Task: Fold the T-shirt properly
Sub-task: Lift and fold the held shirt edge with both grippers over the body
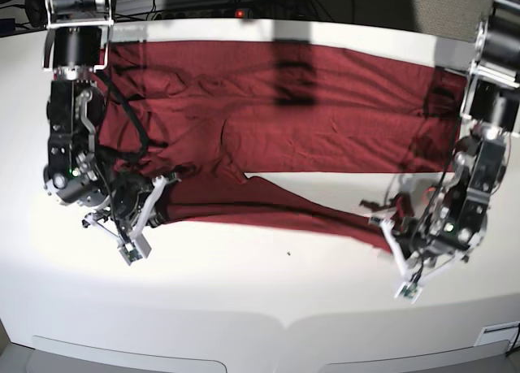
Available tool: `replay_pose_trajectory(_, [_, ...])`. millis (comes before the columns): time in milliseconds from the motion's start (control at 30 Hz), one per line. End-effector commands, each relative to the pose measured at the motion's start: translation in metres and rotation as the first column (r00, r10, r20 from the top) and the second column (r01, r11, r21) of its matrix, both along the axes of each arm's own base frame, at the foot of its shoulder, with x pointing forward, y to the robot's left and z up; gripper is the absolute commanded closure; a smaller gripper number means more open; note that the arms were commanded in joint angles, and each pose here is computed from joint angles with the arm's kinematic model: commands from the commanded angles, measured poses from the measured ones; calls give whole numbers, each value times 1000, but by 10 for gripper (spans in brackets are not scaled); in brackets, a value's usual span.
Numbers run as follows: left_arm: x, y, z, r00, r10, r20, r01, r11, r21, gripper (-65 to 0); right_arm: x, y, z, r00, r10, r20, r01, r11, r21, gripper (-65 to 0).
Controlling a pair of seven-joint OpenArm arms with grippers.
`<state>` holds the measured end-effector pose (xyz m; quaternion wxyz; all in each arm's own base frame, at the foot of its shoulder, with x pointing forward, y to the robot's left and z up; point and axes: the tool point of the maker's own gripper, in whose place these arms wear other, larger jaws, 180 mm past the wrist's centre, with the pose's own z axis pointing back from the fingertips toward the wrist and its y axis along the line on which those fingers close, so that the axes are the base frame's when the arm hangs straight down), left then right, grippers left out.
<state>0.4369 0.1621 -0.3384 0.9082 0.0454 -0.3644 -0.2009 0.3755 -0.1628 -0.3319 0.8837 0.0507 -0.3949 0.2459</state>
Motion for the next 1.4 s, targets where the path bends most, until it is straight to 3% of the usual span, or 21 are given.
replay_pose_trajectory(0, [11,4,28,997,-5,75,4,1000,4,0,8,-3,21,998,-2,67,2,1000,0,0])
replay_pose_trajectory(300, [-23,2,64,988,-94,120,84,993,83,0,-27,-30,51,992,-49,114,52,998,-23,0])
replay_pose_trajectory(567, [-68,-10,42,989,-136,49,129,984,124,0,-68,-49,58,993,-60,104,65,997,-47,0])
replay_pose_trajectory(800, [-109,-16,30,983,-180,19,175,971,163,0,-106,-56,53,996,-64,61,70,994,-88,0])
replay_pose_trajectory(1033, [-128,9,24,992,-128,7,121,957,262,0,-139,-51,42,999,-45,-1,45,992,-117,0])
replay_pose_trajectory(1367, [-168,10,-10,990,-133,-50,142,953,266,0,-184,-49,11,989,-46,-143,30,993,-113,0])
